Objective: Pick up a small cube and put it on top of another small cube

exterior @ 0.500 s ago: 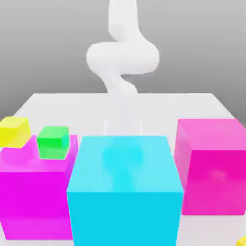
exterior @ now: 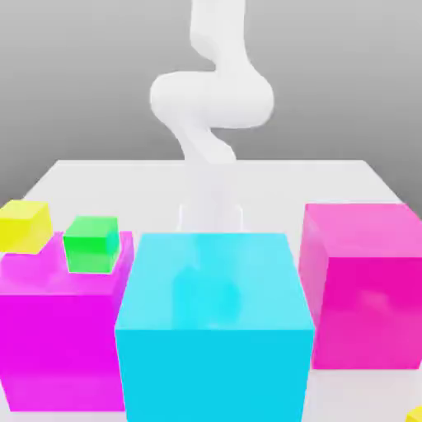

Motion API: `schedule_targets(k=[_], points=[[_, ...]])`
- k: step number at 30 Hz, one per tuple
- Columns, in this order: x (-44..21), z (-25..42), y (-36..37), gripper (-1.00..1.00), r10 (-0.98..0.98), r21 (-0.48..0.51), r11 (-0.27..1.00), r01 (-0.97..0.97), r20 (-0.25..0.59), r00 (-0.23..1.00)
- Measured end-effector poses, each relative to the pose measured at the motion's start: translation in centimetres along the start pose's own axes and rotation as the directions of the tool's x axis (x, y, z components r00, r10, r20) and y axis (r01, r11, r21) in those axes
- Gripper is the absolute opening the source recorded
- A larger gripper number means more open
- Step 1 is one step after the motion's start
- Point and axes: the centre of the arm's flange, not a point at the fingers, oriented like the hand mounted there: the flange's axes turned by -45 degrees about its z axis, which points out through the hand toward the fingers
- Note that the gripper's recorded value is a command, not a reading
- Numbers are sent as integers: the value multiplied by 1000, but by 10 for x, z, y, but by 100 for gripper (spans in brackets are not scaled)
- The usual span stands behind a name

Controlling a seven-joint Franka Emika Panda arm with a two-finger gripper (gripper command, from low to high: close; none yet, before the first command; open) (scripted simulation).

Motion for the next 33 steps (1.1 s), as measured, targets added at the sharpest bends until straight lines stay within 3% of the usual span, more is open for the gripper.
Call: schedule_targets(k=[6,11,21,28,29,33], points=[[43,88,103,0,468,-141,861,-488,-154,870],[38,145,189,0,647,-207,671,-712,-307,698],[-9,174,370,0,703,-287,278,-917,-590,398],[-24,215,425,0,688,-301,239,-923,-618,380],[-25,221,431,-100,689,-301,238,-923,-618,379],[-25,221,431,-100,689,-300,239,-924,-618,379]])
